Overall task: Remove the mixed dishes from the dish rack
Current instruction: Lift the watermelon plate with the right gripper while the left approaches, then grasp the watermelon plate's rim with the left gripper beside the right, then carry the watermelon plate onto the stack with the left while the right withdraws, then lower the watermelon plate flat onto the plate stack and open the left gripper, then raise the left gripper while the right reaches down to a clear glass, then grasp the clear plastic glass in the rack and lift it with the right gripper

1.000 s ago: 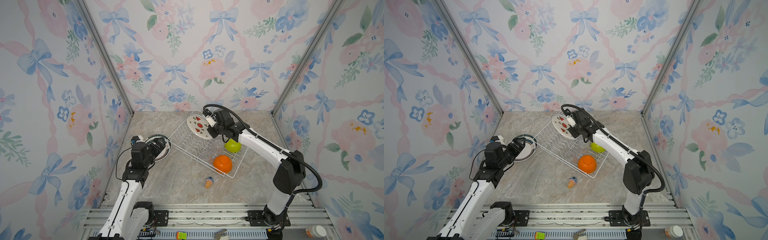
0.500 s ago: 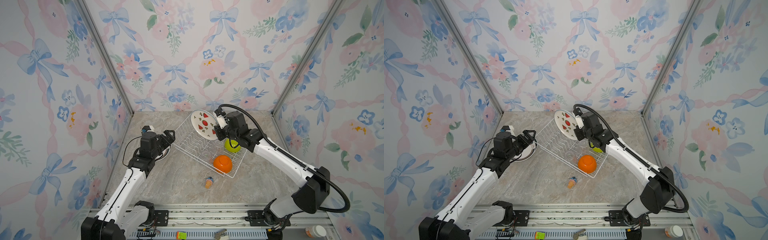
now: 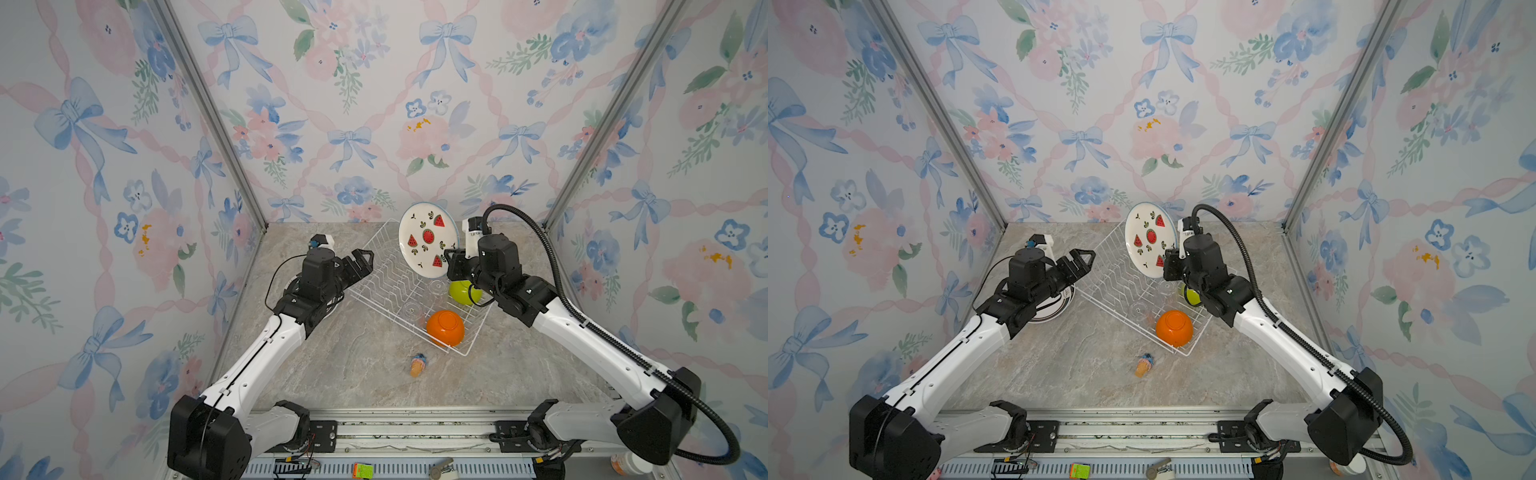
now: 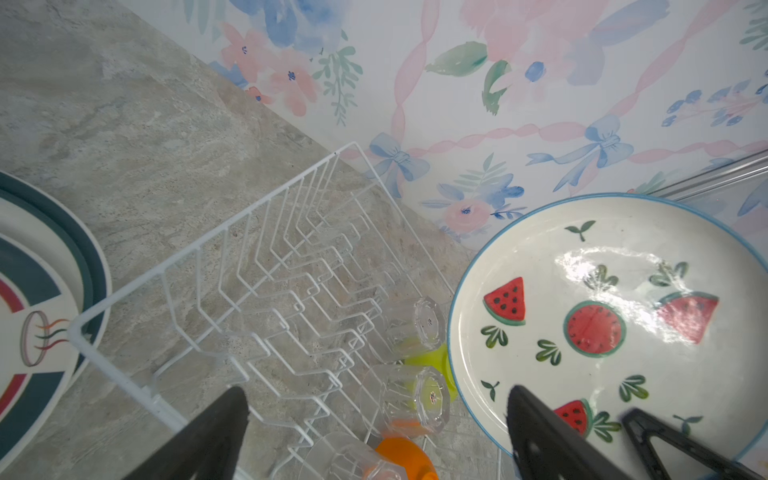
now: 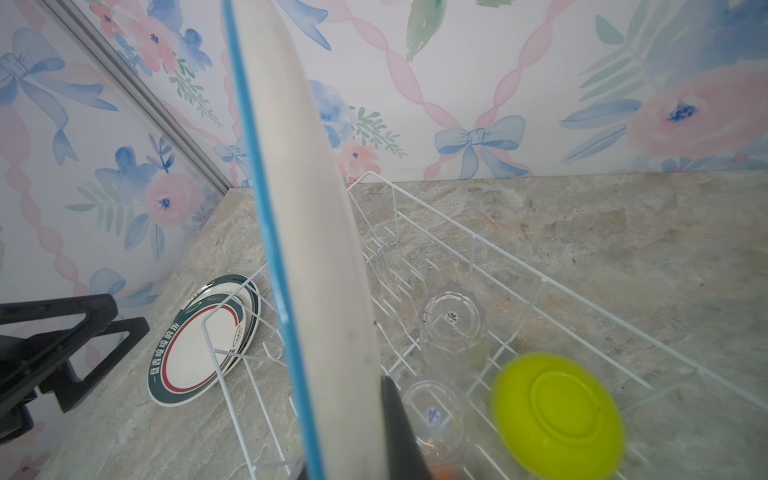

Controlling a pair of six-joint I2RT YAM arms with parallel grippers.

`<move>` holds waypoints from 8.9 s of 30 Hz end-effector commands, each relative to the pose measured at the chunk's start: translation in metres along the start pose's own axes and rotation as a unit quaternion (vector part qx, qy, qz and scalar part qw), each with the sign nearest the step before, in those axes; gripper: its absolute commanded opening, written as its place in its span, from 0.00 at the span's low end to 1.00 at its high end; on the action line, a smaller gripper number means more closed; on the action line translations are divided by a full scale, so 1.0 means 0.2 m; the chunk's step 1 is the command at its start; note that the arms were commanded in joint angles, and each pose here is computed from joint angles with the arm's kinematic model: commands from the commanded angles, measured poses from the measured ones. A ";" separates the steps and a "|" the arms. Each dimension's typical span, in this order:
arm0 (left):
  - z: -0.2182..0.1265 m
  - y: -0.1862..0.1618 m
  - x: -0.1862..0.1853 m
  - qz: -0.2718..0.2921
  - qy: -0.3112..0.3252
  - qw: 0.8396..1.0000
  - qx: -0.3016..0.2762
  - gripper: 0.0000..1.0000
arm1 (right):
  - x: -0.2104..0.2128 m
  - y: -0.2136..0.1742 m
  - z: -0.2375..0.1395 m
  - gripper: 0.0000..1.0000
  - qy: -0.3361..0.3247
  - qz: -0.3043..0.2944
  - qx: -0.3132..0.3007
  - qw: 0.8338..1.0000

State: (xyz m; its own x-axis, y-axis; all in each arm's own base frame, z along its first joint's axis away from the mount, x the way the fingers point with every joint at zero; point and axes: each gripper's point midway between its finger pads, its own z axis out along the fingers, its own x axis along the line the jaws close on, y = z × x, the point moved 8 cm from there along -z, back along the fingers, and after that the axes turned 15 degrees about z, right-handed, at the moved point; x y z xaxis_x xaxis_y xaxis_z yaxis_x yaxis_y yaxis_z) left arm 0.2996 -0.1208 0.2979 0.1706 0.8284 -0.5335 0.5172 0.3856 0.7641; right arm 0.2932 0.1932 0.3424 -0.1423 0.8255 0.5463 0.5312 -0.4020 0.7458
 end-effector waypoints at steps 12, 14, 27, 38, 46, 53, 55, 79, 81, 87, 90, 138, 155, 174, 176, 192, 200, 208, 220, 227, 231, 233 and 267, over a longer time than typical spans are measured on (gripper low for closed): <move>-0.01 0.06 -0.17 -0.013 -0.107 0.991 -0.074 0.91 | 0.14 0.28 -0.18 0.00 0.130 0.185 -0.164 0.960; 0.01 0.07 -0.19 -0.010 -0.116 0.990 -0.077 0.89 | 0.15 0.29 -0.17 0.00 0.140 0.196 -0.170 0.956; 0.23 0.14 -0.29 -0.024 -0.197 0.976 -0.088 0.70 | 0.18 0.34 0.02 0.00 0.234 0.258 -0.126 0.929; 0.34 0.12 -0.30 -0.029 -0.222 0.971 -0.081 0.66 | 0.20 0.28 0.19 0.00 0.277 0.286 -0.074 0.914; 0.42 0.11 -0.29 -0.033 -0.226 0.971 -0.074 0.63 | 0.24 0.22 0.24 0.00 0.282 0.279 -0.053 0.916; 0.48 0.13 -0.28 -0.045 -0.234 0.969 -0.072 0.49 | 0.26 0.16 0.31 0.00 0.287 0.283 -0.023 0.915; 0.48 0.14 -0.28 -0.043 -0.240 0.967 -0.070 0.39 | 0.27 0.15 0.31 0.00 0.290 0.278 -0.019 0.916; 0.30 0.24 -0.04 -0.052 -0.152 0.980 -0.115 0.00 | 0.23 0.01 0.25 0.99 0.184 0.137 0.000 0.973; 0.25 0.28 0.00 -0.049 -0.126 0.983 -0.124 0.00 | 0.20 0.01 0.23 0.97 0.158 0.117 -0.005 0.981; 0.09 0.37 0.16 -0.027 -0.021 0.990 -0.139 0.00 | 0.11 0.02 0.15 0.97 0.092 0.043 -0.020 0.995; 0.00 0.36 0.30 -0.044 0.050 0.990 -0.124 0.00 | 0.05 0.02 0.12 0.97 0.069 0.026 -0.018 0.997; -0.22 -0.19 0.97 -0.216 0.262 0.940 0.043 0.00 | -0.24 0.01 0.24 0.97 -0.066 0.024 0.061 0.996; -0.23 -0.20 1.00 -0.205 0.260 0.943 0.034 0.33 | -0.17 0.01 0.21 0.97 -0.076 -0.005 0.056 0.996; -0.24 -0.18 0.97 -0.193 0.241 0.951 0.037 0.98 | -0.15 0.00 0.16 0.97 -0.102 -0.017 0.048 0.994; -0.23 -0.17 0.96 -0.193 0.232 0.953 0.039 0.98 | -0.16 0.00 0.15 0.97 -0.111 -0.023 0.048 0.992; -0.27 0.07 0.75 -0.091 0.182 0.979 -0.013 0.98 | -0.51 -0.12 -0.05 0.97 -0.293 0.003 0.125 0.948; -0.17 0.13 0.58 -0.035 0.148 0.988 0.000 0.98 | -0.62 -0.19 -0.06 0.97 -0.314 0.044 0.143 0.938; -0.06 0.14 0.46 -0.004 0.099 0.995 0.031 0.98 | -0.44 -0.16 0.04 1.00 -0.188 0.055 0.158 0.968; 0.12 0.18 0.30 0.016 0.041 0.998 0.046 0.98 | -0.30 -0.23 0.36 0.97 -0.160 0.040 0.203 0.965; 0.15 0.16 0.28 0.012 0.025 0.998 0.048 0.98 | -0.30 -0.36 0.49 0.97 -0.207 0.006 0.247 0.947; 0.16 0.15 0.28 0.010 0.023 0.998 0.052 0.98 | -0.32 -0.43 0.55 0.97 -0.230 -0.010 0.268 0.935; 0.17 0.14 0.29 0.010 0.021 0.998 0.055 0.98 | -0.33 -0.45 0.57 0.97 -0.234 -0.011 0.275 0.933; 0.27 0.11 0.19 0.012 -0.008 0.998 0.063 0.98 | -0.27 -0.27 0.46 0.63 -0.175 0.049 0.221 0.958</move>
State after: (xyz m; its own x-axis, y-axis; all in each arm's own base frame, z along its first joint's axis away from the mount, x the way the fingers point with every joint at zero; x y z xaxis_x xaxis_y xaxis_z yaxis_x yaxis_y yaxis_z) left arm 0.3547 -0.0993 0.2646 0.1796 0.8407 -0.5108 0.6373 0.2961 0.7115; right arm 0.3493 0.2126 0.2067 0.1758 0.9433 0.2815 0.8747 -0.2809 0.3951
